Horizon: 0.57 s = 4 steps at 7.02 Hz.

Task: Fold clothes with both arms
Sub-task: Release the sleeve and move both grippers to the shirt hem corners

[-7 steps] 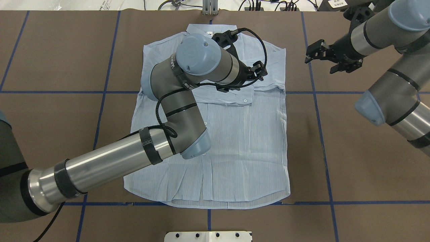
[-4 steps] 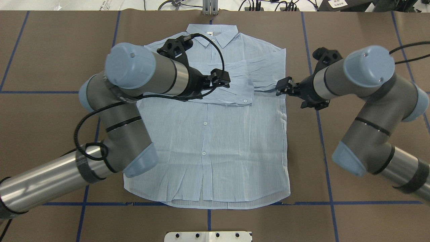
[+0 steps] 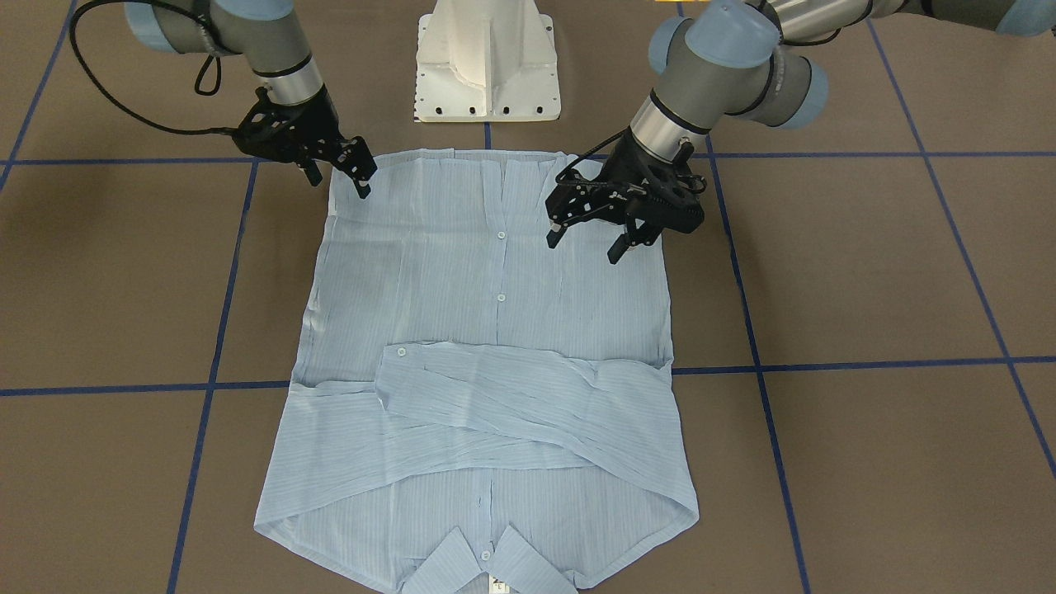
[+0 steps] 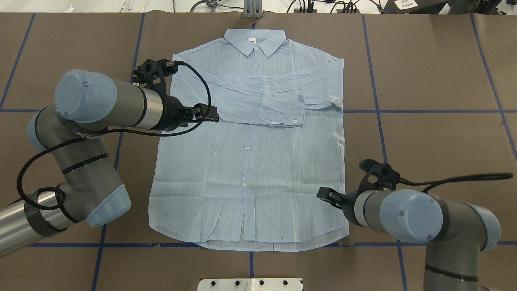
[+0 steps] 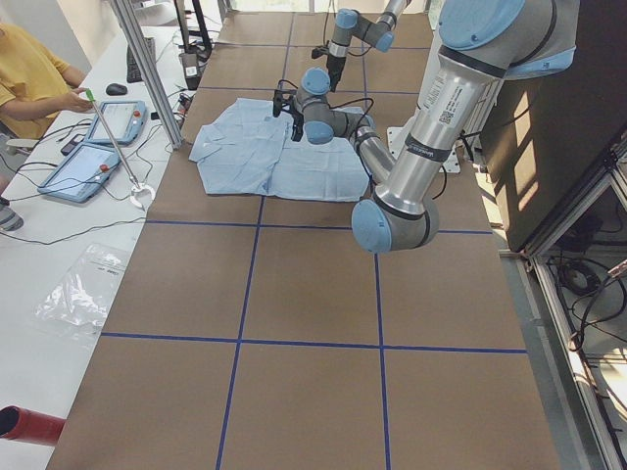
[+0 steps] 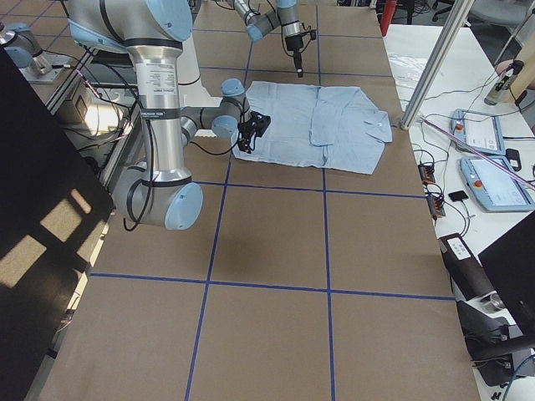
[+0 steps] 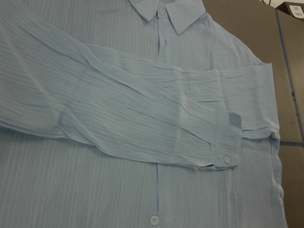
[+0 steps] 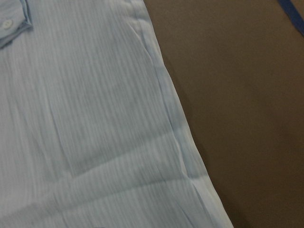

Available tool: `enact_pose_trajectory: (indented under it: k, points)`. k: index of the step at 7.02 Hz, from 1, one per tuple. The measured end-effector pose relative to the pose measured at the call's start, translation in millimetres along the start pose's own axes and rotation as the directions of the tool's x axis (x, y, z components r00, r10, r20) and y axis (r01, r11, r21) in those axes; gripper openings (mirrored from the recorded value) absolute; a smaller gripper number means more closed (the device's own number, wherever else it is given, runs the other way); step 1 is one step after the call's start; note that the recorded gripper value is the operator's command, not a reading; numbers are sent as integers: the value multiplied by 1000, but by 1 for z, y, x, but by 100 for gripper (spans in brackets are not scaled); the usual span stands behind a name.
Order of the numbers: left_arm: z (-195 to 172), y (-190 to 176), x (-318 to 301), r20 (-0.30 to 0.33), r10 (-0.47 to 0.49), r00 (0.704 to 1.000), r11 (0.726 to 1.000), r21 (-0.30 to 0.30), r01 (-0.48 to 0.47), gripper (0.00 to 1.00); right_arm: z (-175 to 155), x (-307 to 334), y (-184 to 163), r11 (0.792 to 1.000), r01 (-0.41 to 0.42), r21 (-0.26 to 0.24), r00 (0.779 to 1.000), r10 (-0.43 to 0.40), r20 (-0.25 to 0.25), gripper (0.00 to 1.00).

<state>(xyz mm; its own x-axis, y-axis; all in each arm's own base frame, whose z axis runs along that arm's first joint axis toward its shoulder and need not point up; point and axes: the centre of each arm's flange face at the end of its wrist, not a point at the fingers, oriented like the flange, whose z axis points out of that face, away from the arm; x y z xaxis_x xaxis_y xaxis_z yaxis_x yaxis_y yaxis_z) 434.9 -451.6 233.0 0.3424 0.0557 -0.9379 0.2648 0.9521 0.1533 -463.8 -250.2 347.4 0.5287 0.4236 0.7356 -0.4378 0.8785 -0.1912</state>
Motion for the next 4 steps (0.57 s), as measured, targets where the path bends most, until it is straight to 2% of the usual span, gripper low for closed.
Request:
enact_pose_trajectory:
  k: [2, 3, 4]
  points:
    - [0, 1, -6, 7, 2, 1000, 1000, -1, -2, 99, 10, 13, 37, 1000, -11, 15, 998, 12, -64, 88]
    - [0, 1, -6, 8, 2, 1000, 1000, 0, -2, 99, 11, 15, 41, 1000, -13, 19, 997, 14, -77, 82]
    - [0, 2, -6, 8, 0, 1000, 1000, 0, 0, 99, 12, 17, 41, 1000, -14, 22, 996, 16, -84, 81]
